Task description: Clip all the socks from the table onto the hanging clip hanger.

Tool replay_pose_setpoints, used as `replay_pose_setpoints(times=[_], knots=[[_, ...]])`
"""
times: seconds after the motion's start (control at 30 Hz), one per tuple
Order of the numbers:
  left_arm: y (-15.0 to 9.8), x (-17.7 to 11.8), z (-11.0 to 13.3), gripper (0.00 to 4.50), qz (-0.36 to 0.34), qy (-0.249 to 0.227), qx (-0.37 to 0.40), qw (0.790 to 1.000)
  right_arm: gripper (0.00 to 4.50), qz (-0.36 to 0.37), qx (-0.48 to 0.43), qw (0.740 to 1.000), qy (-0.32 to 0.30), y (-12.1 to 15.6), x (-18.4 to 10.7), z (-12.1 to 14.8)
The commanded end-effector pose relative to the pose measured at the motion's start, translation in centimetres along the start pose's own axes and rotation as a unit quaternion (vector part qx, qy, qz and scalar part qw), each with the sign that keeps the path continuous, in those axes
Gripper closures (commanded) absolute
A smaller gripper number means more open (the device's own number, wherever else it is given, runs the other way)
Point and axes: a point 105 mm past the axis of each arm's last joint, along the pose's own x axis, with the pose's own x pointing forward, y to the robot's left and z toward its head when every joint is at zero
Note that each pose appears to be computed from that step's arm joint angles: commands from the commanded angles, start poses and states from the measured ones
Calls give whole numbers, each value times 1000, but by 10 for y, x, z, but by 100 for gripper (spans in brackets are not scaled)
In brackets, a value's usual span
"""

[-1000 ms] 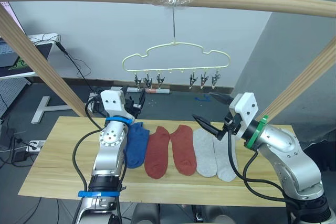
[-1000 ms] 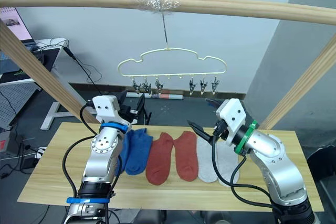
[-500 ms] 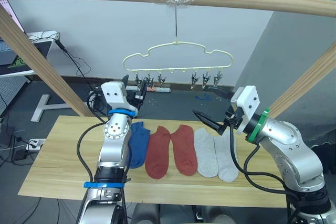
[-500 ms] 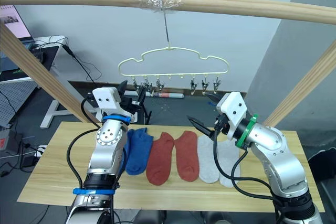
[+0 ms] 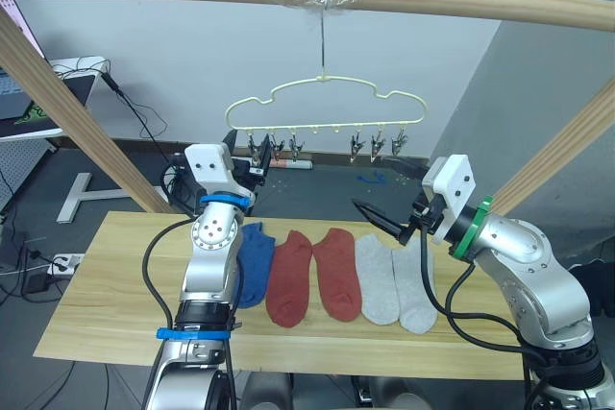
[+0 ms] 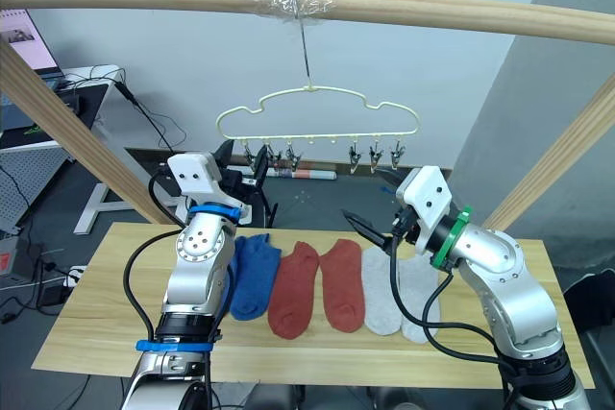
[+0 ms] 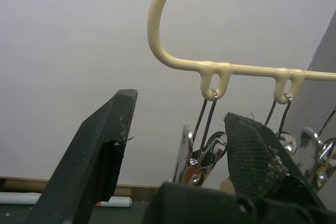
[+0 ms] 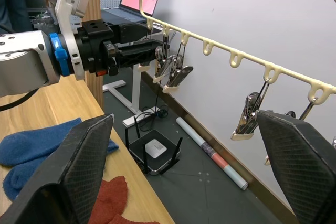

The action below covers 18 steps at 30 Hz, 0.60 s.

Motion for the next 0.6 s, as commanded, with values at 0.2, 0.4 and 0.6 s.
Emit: replay_pose_setpoints(times=[0.2,0.4,0.6], knots=[[-4,5,20,270,-12,-35,-3,999,0,-5,-10,1000,-22,-3,-2,11],[-1,3,21,436,-12,-33,8,999,0,-9,2,1000,-15,-2,-3,6],[6,0,26,449,-13,-34,11,999,0,-66,5,997,29,-5,-15,-23]])
